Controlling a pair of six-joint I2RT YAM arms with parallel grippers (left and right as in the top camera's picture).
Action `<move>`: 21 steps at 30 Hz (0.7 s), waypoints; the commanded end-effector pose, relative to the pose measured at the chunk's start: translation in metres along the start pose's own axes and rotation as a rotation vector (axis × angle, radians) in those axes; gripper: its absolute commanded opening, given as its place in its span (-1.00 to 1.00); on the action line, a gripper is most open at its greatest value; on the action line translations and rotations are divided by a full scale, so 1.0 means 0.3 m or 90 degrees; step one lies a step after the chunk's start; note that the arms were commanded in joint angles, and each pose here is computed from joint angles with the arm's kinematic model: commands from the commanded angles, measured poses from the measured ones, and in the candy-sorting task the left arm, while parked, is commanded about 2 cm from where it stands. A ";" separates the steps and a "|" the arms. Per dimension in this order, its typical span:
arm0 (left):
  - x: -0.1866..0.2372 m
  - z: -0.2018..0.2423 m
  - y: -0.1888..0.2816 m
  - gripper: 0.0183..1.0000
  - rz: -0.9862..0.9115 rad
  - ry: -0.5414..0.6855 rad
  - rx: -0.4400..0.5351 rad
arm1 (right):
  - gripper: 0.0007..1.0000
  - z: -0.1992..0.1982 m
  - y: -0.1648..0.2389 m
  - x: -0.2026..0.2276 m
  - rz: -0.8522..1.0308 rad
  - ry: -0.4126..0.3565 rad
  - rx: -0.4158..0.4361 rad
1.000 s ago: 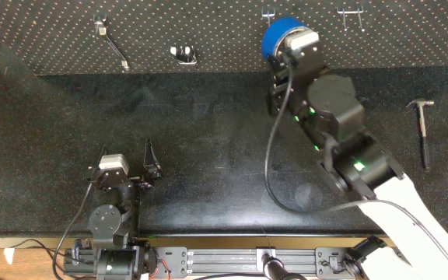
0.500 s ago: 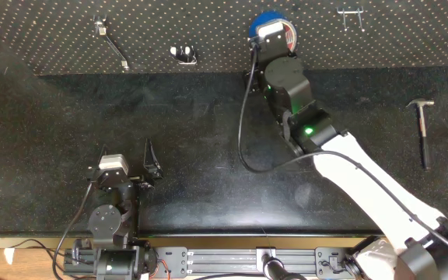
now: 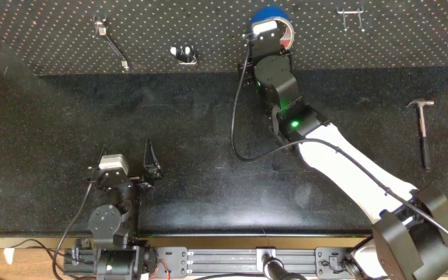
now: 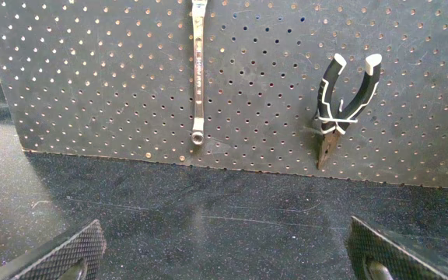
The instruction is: Place Tools Onto Pegboard
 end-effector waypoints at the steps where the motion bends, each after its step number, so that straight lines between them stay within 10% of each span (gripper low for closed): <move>1: 0.004 -0.005 0.001 0.99 0.002 -0.002 0.010 | -0.85 -0.001 -0.010 0.007 -0.002 0.018 0.016; 21: 0.004 -0.005 0.001 0.99 0.002 -0.002 0.010 | -0.68 0.004 -0.036 0.022 -0.012 0.014 0.016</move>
Point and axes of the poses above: each gripper's point midway between its finger pads, its own y axis back along the fingers, its own z axis along the line the jaws close on, x = y × z, the point moved 9 cm from there along y, back along the fingers, and after that the axes turned 6 degrees about y, right-handed, at the moved point
